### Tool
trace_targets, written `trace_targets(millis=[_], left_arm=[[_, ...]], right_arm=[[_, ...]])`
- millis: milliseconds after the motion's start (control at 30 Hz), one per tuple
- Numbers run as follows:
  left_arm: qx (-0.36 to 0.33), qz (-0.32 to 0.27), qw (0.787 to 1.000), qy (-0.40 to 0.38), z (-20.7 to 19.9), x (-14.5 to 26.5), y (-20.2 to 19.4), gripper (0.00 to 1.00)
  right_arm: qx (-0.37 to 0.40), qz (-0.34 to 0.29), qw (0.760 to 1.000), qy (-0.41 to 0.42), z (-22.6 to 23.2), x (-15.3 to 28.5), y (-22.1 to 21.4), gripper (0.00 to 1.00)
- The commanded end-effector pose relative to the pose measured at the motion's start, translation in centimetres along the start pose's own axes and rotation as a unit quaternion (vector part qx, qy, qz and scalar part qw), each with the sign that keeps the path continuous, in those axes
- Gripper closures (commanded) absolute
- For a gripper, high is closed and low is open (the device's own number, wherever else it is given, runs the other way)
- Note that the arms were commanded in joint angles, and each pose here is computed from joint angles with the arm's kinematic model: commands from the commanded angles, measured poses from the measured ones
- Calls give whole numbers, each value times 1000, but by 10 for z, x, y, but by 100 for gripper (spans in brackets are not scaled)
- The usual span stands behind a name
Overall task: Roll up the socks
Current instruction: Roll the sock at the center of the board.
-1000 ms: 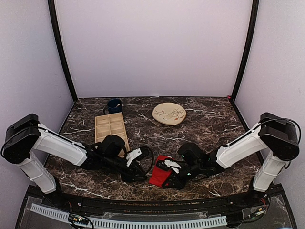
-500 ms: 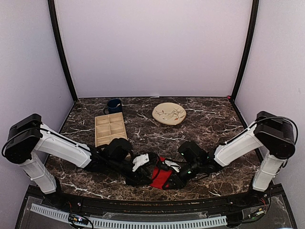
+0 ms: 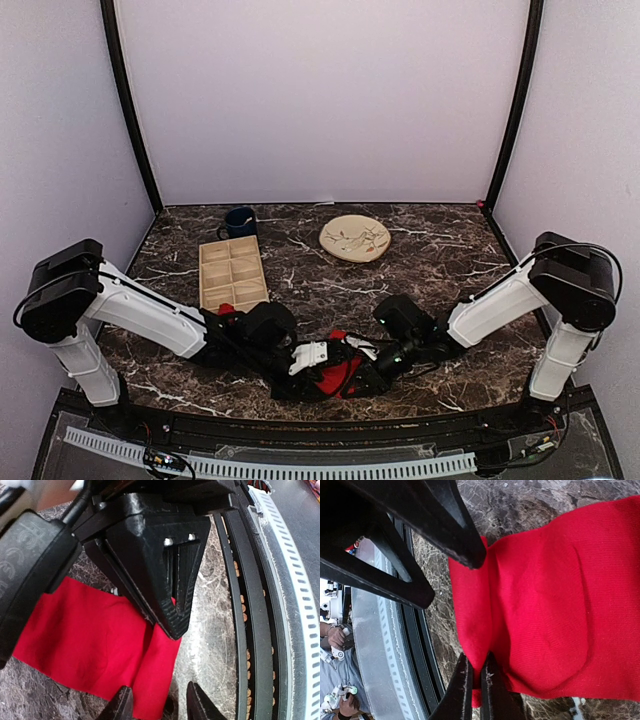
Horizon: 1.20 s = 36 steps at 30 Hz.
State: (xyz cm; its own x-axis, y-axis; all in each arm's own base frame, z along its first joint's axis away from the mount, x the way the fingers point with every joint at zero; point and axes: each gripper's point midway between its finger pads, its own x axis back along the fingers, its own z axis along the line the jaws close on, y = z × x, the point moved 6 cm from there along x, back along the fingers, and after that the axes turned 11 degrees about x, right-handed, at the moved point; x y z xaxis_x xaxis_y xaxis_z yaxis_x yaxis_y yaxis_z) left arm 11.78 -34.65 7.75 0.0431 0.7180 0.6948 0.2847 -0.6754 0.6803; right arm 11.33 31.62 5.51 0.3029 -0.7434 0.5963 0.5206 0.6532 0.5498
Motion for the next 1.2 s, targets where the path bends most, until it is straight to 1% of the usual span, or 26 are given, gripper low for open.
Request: trace_targets(millis=[0, 267, 433, 667, 700, 800, 1000, 1067, 1167], left_arm=[[-22, 18, 1000, 11, -2, -4, 0, 61], [-33, 30, 999, 19, -1, -9, -3, 61], [-38, 33, 998, 24, -1, -10, -3, 69], [-39, 44, 998, 21, 0, -14, -7, 75], [-38, 46, 998, 19, 0, -15, -7, 77], [-40, 54, 998, 13, -1, -16, -9, 86], [-39, 67, 997, 0, -3, -18, -12, 95], [-37, 72, 997, -6, -4, -18, -14, 96], [-32, 83, 996, -14, -6, -20, -15, 97]], right_arm=[[-23, 20, 1000, -1, -5, -3, -9, 100], [-27, 23, 999, 2, -5, -3, -11, 100], [-27, 23, 999, 6, -5, -3, -11, 100], [-31, 26, 999, 10, -5, -4, -12, 100], [-30, 26, 999, 11, -5, -4, -12, 100], [-33, 25, 999, 10, -6, -3, -12, 100], [-40, 24, 999, 8, -8, -1, -13, 100], [-44, 21, 999, 6, -9, 0, -14, 97], [-51, 16, 999, 3, -11, 2, -16, 87]])
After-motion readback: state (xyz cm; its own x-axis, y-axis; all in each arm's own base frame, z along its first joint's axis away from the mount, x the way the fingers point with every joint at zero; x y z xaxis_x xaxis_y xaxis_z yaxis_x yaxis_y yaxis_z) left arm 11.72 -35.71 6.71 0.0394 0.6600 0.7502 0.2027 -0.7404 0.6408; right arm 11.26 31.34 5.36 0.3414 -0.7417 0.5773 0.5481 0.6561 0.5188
